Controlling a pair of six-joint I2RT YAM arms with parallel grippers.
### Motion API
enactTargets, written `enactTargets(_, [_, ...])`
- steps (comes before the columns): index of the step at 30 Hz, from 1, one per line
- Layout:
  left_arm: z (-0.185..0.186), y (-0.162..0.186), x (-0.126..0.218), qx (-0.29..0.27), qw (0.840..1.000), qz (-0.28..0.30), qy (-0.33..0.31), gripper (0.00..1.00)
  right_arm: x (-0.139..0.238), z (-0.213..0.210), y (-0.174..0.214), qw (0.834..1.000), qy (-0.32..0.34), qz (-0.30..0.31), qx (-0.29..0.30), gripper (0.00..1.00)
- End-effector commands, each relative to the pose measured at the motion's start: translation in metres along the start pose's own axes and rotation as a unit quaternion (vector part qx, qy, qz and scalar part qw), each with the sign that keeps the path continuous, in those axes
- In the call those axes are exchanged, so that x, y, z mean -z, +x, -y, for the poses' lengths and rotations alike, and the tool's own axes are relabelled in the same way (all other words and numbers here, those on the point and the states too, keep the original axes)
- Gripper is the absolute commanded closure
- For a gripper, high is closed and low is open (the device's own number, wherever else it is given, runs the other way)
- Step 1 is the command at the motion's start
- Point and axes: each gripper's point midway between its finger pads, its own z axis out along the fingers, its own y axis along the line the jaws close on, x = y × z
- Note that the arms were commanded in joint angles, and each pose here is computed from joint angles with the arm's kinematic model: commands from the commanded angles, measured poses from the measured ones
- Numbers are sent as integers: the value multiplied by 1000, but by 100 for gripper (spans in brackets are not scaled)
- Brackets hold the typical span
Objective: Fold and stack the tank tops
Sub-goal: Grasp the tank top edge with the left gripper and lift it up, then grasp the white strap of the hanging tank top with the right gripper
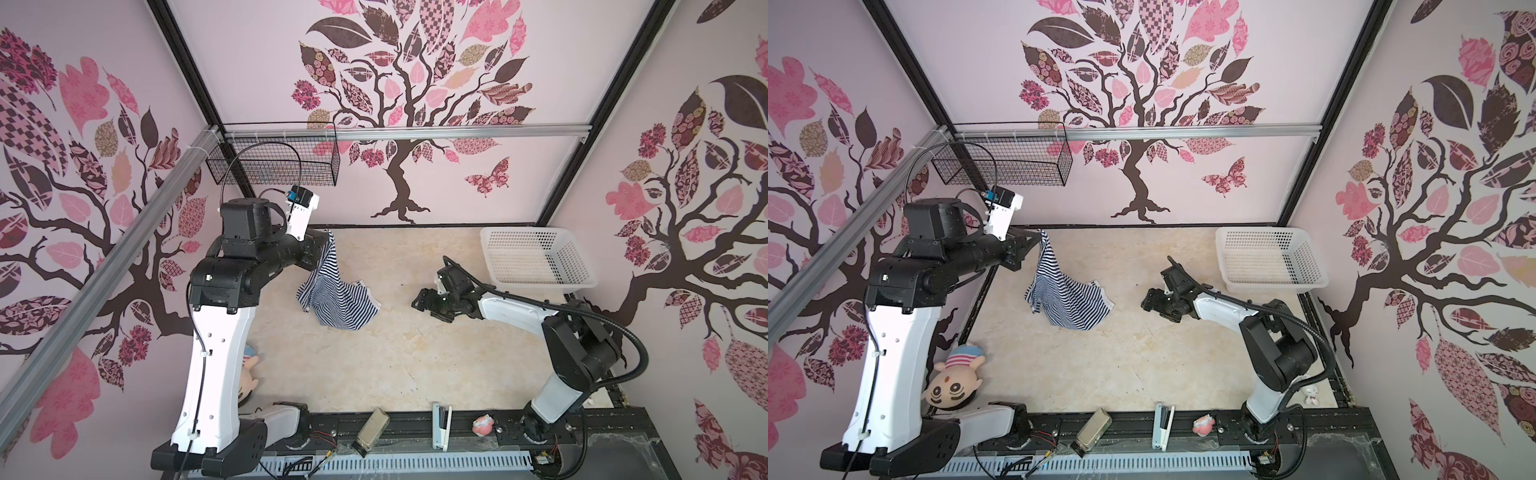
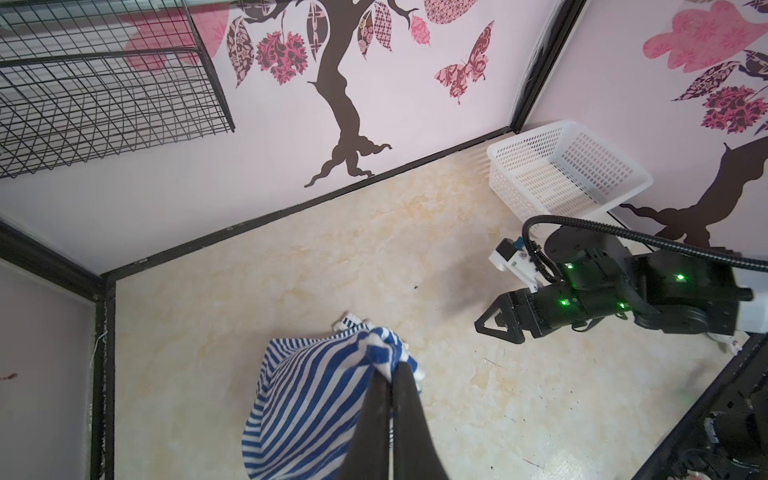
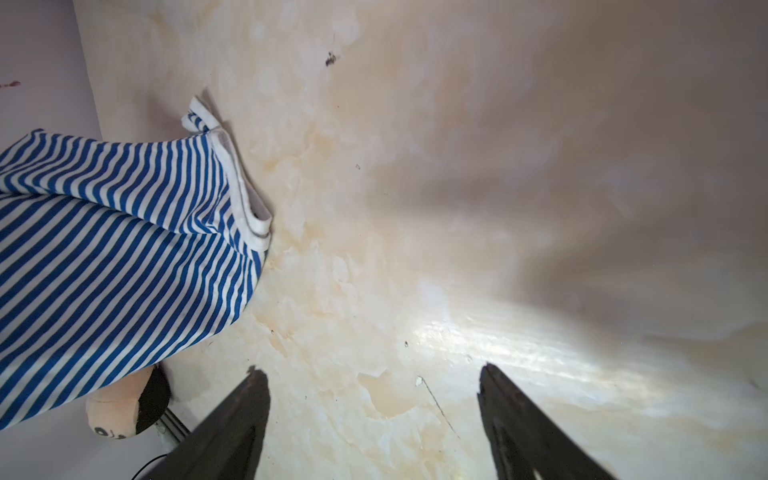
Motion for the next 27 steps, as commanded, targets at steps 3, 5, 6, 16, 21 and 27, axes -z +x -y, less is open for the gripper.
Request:
enactTargets(3, [4, 11, 13, -24, 1000, 1, -10, 100, -19, -51, -1, 999, -29, -18, 24, 21])
enactTargets(5, [5, 14, 16, -24, 1000, 5, -12, 100, -32, -62, 3, 998, -33, -32, 36, 25])
enactTargets(6, [6, 17, 18, -24, 1000, 6, -13, 100, -39, -68, 4, 998, -31, -37, 44, 27])
enactTargets(16, [10, 30, 29, -20, 1000, 9, -20, 100, -102, -72, 5, 995, 27, -60, 81, 37])
enactTargets(21, [10, 38, 30, -16, 1000, 4, -23, 100, -125, -85, 17, 992, 14, -78, 98, 38])
enactTargets(27, [9, 40, 34, -21, 999, 6, -34, 100, -147, -87, 23, 990, 24, -86, 107, 48])
